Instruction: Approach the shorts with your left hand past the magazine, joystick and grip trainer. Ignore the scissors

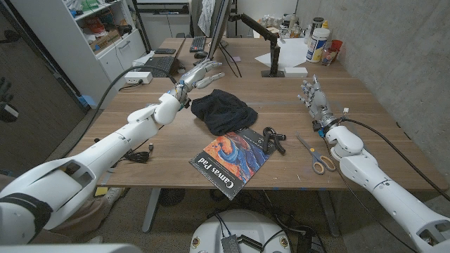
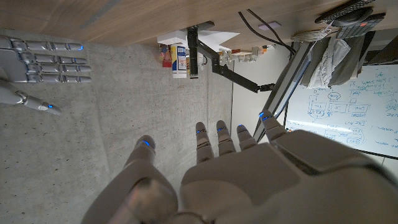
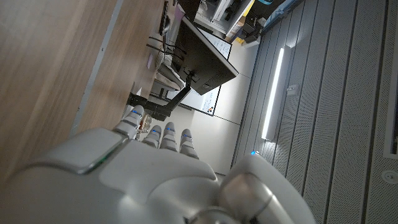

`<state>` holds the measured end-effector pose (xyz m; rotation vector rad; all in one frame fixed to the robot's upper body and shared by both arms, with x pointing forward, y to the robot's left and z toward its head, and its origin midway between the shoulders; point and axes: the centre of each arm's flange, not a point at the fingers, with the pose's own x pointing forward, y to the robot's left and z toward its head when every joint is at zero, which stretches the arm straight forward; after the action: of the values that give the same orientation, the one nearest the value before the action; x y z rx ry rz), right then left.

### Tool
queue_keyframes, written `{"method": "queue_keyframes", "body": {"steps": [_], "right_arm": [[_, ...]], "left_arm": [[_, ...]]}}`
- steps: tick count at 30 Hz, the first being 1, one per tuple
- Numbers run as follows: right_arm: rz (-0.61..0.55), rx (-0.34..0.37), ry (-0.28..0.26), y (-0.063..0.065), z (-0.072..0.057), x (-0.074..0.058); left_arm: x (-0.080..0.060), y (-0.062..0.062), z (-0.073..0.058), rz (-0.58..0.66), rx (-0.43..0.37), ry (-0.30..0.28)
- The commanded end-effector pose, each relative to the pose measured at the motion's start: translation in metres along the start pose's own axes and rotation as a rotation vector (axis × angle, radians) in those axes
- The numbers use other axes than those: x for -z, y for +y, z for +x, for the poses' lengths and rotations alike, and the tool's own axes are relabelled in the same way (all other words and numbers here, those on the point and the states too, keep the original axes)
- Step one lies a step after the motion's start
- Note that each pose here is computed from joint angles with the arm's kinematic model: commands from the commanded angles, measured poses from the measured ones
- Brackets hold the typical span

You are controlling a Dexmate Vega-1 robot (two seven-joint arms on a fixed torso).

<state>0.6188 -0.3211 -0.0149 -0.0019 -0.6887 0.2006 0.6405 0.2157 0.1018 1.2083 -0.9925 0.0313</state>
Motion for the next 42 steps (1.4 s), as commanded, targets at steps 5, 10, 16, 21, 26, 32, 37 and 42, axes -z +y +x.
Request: {"method": "queue_keyframes", "body": {"steps": [5,10,16,21,26,32,37,42], "right_arm": [[0.008,-0.011,-0.005,-0.002,-0.001,-0.001],[-0.002,-0.016,-0.008,-0.003,-0.003,-0.002],[-0.004,-0.019,-0.015,-0.003,-0.004,-0.006],[-0.005,-0.019,-0.017,-0.004,-0.007,-0.009],[-0.007,-0.022,-0.021,-0.004,-0.008,-0.011],[-0.007,-0.027,-0.027,-0.003,-0.008,-0.014],[-0.011,-0.033,-0.025,-0.001,-0.008,-0.015],[-0.018,-0.039,-0.025,-0.001,-0.007,-0.017]], "left_arm": [[-0.006,-0.006,0.007,0.040,0.063,-0.005],[-0.009,-0.010,0.009,0.044,0.090,-0.003],[-0.012,-0.016,0.010,0.055,0.109,-0.008],[-0.016,-0.016,0.009,0.035,0.074,-0.046],[-0.016,-0.018,0.010,0.041,0.085,-0.046],[-0.014,-0.024,0.009,0.024,0.092,-0.052],[-0.007,-0.033,0.010,0.023,0.110,-0.035],[-0.005,-0.038,0.009,0.024,0.126,-0.021]]}}
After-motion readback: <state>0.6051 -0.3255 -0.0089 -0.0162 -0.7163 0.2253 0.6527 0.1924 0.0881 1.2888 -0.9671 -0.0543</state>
